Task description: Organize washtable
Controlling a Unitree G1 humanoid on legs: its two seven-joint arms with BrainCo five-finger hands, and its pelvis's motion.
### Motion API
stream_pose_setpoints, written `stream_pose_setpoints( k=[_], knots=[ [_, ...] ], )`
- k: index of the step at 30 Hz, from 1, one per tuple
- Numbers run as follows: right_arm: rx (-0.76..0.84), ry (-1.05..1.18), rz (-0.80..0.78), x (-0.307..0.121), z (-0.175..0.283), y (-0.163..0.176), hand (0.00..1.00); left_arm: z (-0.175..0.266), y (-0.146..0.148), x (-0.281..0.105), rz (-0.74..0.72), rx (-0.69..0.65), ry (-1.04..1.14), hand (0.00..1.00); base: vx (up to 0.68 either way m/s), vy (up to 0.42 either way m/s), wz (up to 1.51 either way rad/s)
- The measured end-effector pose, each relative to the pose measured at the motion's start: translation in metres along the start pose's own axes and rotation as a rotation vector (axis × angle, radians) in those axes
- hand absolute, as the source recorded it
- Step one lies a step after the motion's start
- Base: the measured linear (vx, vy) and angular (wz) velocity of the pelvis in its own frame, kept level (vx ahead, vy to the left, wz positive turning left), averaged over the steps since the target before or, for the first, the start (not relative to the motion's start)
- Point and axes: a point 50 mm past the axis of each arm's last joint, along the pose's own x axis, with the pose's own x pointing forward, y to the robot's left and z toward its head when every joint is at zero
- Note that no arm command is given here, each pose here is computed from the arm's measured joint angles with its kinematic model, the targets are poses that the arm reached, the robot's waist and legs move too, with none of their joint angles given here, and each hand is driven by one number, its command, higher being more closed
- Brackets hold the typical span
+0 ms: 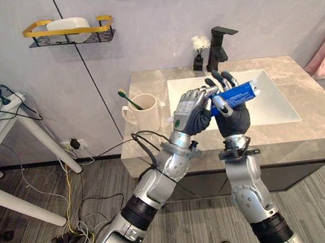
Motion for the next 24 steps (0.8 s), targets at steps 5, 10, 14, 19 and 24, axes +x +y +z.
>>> stream_pose_setpoints(
  k=[5,10,14,19,24],
  knots=[
    [-0.004,-0.024,0.002,0.006,0.003,0.001,1.00,0.003,-0.003,0.000,-0.008,-0.010,-0.011,1.00,0.00,0.000,0.00],
    [-0.035,-0.031,0.001,0.006,0.003,0.001,1.00,0.003,-0.004,-0.001,-0.008,-0.018,-0.006,1.00,0.00,0.000,0.00],
    [-0.045,-0.034,0.000,0.006,0.003,0.001,1.00,0.003,-0.004,-0.002,-0.008,-0.019,-0.003,0.00,0.00,-0.007,0.02],
    [-0.107,-0.046,-0.004,0.007,0.007,-0.003,1.00,0.001,-0.006,-0.002,-0.024,-0.029,0.007,0.00,0.00,0.000,0.00],
    [-0.183,-0.077,-0.017,0.008,0.014,-0.008,1.00,0.001,-0.007,-0.002,-0.036,-0.040,0.000,0.00,-0.02,-0.010,0.00]
  ],
)
